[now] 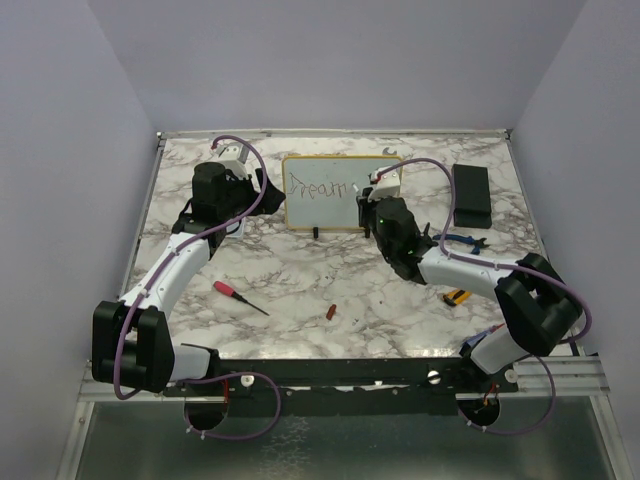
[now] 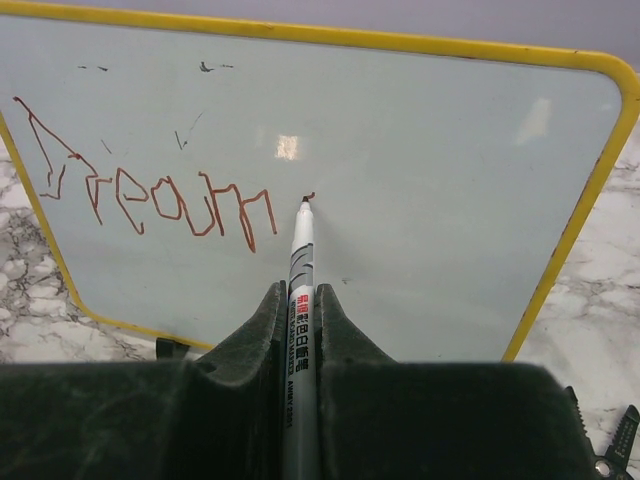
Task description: Write a sentence on the whiteboard
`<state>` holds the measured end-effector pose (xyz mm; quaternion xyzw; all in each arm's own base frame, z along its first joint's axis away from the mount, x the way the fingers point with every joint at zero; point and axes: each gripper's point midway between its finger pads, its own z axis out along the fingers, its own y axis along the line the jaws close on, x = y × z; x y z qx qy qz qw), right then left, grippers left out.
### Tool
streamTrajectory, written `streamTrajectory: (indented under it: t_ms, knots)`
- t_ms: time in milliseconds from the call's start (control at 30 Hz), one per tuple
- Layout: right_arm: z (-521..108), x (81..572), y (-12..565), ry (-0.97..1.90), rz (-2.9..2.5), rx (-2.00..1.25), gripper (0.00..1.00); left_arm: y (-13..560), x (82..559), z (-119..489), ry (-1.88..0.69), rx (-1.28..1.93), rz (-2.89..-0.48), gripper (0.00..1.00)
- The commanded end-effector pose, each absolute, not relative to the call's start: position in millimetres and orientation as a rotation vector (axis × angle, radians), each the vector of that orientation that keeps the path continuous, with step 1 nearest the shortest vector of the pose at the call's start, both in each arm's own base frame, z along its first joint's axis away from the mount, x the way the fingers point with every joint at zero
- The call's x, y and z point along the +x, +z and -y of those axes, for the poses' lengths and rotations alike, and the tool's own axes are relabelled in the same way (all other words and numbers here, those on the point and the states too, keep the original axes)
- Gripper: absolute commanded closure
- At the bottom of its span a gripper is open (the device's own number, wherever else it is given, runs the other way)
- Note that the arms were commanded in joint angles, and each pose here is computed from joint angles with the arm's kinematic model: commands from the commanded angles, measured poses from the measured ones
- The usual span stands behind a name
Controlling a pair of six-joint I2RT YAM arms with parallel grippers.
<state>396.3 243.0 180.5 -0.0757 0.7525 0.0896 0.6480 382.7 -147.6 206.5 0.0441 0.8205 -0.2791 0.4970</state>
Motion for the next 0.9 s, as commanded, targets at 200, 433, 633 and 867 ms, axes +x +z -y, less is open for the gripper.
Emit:
streamTrajectory:
  t_ms: [200,433,633,867]
  knots:
    - [-250,399,175,0.230,-1.720,-0.208,1.00,214,378,149,-0.683,0.126,-1.964,0.24]
    - [-244,392,160,0.216,-1.758,-0.203,0.99,214,378,149,-0.683,0.127,-1.963,0.24]
    - [-227,391,155,0.144,-1.777,-0.147,0.99,213,378,149,-0.682,0.126,-1.965,0.24]
    - [-222,386,147,0.132,-1.797,-0.142,0.99,213,378,150,-0.685,0.126,-1.965,0.24]
